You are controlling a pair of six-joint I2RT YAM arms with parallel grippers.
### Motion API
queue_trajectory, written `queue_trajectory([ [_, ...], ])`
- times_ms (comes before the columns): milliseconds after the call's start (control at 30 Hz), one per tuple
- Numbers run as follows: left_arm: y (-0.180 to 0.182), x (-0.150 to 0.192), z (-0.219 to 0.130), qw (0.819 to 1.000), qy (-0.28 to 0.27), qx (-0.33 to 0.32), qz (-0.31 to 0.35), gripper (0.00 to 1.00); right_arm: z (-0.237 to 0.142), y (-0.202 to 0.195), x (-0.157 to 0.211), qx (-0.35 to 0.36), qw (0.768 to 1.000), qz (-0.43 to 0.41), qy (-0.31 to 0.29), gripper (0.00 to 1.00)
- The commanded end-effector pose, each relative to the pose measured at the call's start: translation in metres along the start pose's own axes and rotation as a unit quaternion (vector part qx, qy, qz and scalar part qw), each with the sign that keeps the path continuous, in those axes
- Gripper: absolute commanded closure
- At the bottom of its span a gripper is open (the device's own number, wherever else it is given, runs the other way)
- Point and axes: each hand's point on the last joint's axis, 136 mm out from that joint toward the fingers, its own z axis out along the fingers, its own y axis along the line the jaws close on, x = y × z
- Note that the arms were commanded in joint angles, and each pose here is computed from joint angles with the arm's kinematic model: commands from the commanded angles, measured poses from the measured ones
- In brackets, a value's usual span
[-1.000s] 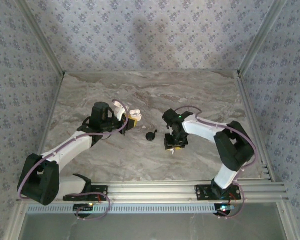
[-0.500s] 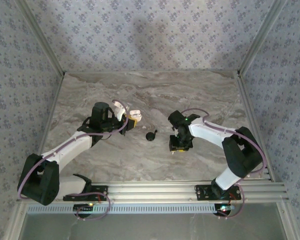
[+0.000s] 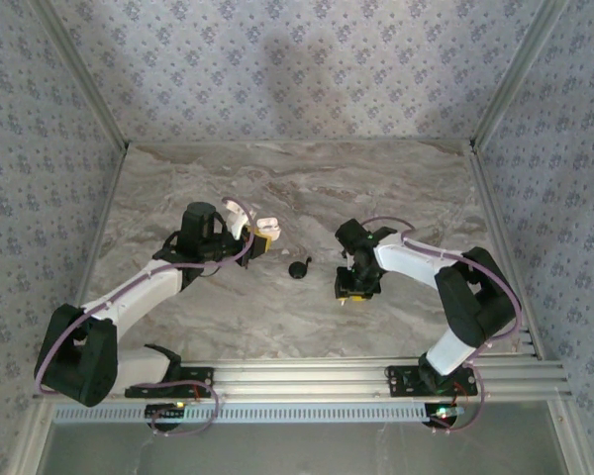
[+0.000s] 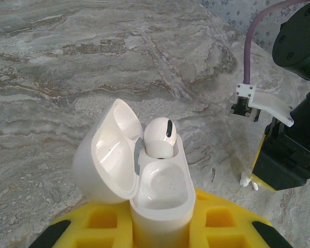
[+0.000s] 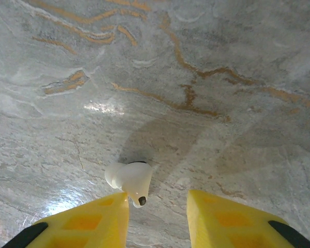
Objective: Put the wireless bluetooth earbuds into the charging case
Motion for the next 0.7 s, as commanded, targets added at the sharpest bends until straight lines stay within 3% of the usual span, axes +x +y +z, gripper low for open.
queue_trajectory([
  [0,-0.004,-0.014,0.000,1.000,-0.012,0.006,0.016,0.87,0.006,-0.007,0.006,0.005,1.000,0.019,0.015,0.65],
  [667,-0.004,-0.013,0.000,1.000,-0.010,0.006,0.015,0.87,0.002,-0.023,0.009,-0.040,0.996,0.079,-0.001,0.72],
])
